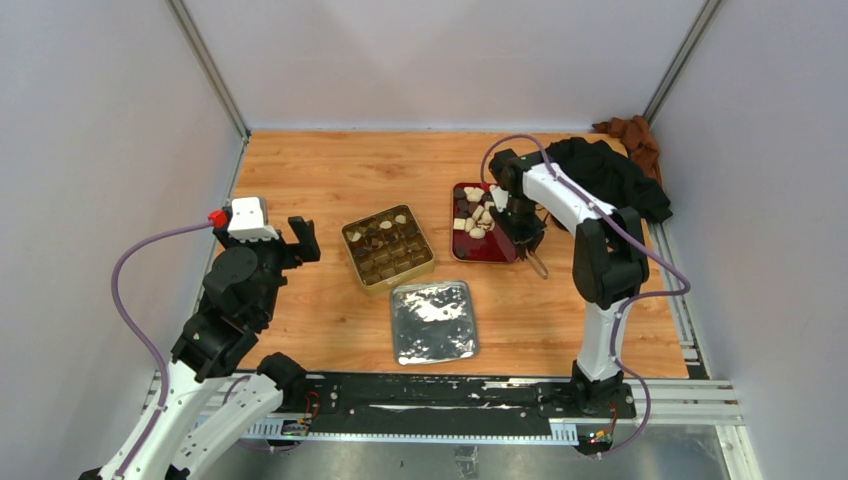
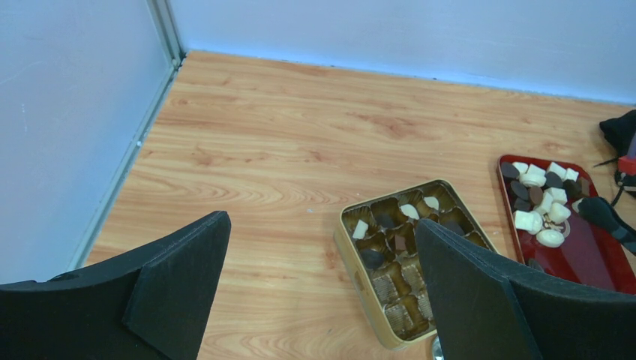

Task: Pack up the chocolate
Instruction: Adjust the clamp.

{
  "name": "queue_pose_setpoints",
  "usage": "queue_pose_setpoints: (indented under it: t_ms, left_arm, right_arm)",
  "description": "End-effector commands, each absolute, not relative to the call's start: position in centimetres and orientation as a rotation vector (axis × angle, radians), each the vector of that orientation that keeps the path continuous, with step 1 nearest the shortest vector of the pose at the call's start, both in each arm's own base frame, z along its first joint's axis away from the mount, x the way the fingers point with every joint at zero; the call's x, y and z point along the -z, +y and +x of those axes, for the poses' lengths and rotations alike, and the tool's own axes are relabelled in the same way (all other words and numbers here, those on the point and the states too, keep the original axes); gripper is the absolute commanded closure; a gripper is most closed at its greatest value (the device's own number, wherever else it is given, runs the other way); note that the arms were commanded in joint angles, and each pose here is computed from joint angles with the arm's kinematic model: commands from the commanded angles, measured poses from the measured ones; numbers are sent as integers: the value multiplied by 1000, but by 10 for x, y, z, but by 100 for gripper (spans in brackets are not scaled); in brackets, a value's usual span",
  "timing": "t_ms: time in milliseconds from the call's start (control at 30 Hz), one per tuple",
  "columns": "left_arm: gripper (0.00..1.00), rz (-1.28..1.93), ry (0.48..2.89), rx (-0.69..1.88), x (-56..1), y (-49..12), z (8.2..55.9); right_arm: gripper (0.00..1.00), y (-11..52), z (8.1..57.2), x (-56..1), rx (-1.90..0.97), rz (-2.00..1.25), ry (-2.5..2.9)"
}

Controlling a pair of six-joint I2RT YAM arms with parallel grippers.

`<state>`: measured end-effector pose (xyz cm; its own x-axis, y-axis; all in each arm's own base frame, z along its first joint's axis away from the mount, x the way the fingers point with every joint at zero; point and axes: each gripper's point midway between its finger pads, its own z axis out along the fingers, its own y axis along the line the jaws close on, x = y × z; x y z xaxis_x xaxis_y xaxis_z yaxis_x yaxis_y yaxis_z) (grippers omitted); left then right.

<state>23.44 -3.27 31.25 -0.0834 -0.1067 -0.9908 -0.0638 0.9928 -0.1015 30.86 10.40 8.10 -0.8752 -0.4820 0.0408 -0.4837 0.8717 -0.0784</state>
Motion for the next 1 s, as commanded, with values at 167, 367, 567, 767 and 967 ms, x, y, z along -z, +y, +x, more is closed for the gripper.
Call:
queue_pose_setpoints:
  t_ms: [167, 367, 567, 767, 967]
  left_arm:
    - [0, -145, 1636, 38, -315, -31, 235]
    - [0, -138, 1641, 43, -313, -33, 236]
    - [0, -115, 1652, 117, -315, -47, 238]
    - [0, -108, 1682, 321, -316, -77, 235]
    - [0, -83, 1731, 635, -309, -130, 233]
  right_arm:
    - [77, 102, 298, -92, -151, 777, -3036]
    - [74, 111, 301, -104, -125, 803, -3087]
    - [74, 125, 294, -126, -60, 844, -3183]
    - [74, 145, 284, -154, 30, 932, -3294]
    - [74, 170, 279, -178, 118, 1041, -3387]
